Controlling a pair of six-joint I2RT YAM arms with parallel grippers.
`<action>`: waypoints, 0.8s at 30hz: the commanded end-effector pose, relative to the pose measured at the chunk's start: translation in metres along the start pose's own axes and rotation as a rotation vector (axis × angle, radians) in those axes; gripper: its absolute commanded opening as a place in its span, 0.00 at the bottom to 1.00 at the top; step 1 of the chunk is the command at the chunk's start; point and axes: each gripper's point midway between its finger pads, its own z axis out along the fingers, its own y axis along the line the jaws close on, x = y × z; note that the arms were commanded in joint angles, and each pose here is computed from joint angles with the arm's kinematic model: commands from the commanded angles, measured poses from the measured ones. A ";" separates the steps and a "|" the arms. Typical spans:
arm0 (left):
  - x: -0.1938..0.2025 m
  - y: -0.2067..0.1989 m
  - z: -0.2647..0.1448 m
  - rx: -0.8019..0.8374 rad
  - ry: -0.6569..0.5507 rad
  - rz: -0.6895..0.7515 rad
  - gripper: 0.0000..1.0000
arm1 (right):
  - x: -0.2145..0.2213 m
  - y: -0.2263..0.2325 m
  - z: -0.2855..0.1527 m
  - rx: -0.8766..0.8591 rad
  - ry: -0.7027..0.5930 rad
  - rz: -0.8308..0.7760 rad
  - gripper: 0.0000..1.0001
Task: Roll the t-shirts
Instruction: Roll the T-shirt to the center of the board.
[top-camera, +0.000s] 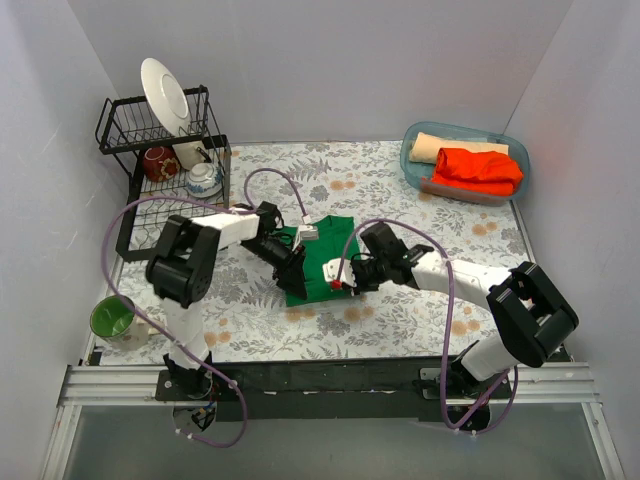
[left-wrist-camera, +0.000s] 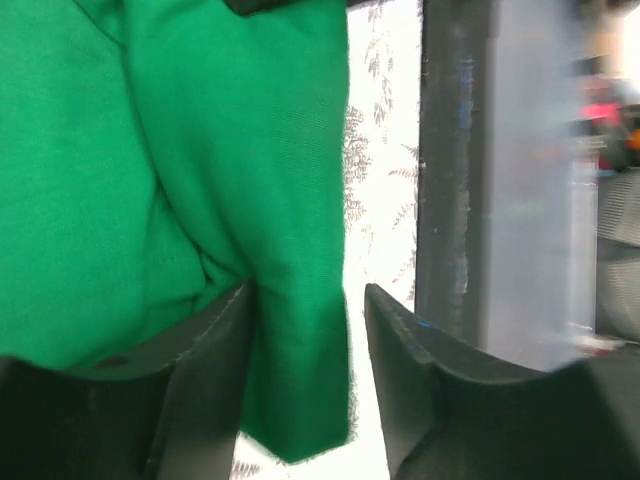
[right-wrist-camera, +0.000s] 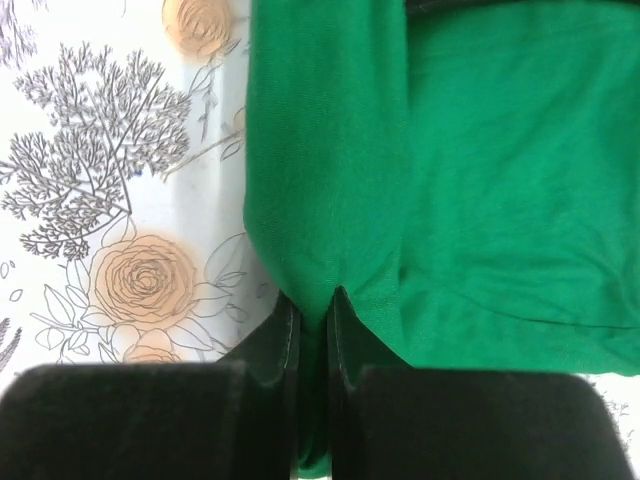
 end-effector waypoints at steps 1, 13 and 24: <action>-0.044 -0.013 -0.037 -0.289 -0.102 0.251 0.49 | -0.028 0.003 -0.017 -0.175 -0.066 0.070 0.01; -0.031 -0.032 -0.033 -0.556 -0.096 0.586 0.61 | -0.030 0.037 -0.029 -0.480 -0.028 0.316 0.01; -0.008 -0.028 0.005 -0.622 -0.037 0.773 0.65 | -0.023 0.039 -0.019 -0.510 -0.012 0.365 0.01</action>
